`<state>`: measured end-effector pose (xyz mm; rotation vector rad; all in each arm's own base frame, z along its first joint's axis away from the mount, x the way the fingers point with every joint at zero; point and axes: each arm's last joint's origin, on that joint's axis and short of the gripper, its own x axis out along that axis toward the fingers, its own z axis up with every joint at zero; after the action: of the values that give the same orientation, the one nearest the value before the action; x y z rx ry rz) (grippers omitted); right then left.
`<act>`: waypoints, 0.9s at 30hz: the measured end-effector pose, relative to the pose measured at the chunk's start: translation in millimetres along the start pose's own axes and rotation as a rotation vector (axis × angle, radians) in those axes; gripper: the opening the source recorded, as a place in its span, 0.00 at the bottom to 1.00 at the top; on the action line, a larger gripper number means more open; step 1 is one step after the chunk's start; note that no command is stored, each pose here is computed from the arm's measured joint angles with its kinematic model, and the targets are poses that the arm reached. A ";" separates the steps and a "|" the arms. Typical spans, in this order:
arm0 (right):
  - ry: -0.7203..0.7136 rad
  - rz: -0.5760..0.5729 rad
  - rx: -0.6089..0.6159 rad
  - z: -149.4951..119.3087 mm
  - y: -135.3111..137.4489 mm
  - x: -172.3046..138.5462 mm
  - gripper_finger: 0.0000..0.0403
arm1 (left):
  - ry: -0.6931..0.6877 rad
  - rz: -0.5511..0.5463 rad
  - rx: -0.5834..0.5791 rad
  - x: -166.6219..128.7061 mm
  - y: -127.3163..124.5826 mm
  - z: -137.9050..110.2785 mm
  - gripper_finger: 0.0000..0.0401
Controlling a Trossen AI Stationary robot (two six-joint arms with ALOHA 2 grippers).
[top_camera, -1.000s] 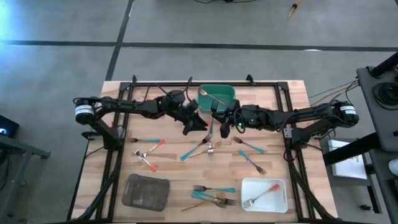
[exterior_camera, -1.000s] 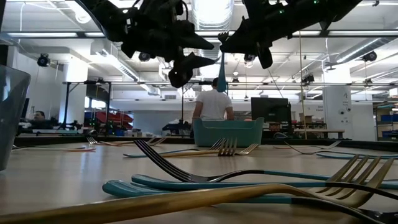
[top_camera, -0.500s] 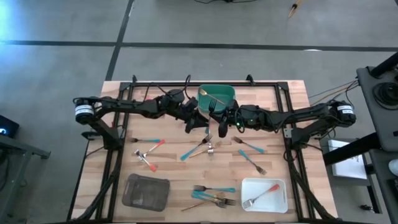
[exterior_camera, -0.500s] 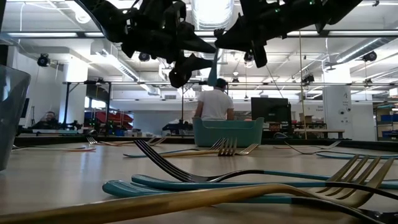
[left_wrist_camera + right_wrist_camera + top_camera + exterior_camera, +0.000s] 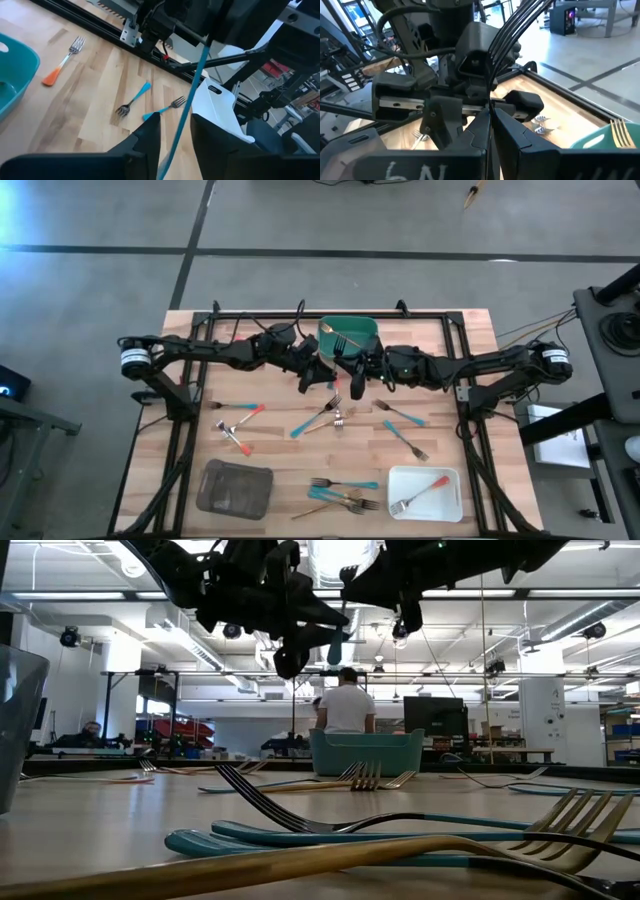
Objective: Sort silverware by color (type)
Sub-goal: Put the blue fork into the black bin
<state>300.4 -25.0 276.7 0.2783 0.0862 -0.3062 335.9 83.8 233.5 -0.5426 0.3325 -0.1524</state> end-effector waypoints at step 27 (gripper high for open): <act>0.130 -0.047 0.067 -12.4 -4.7 -1.2 0.16 | 0.081 -0.046 -0.090 -4.1 1.0 -3.0 0.00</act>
<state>297.3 -25.5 263.7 0.3626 0.2114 -0.3383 331.1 84.1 231.6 -0.6344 0.4069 -0.2052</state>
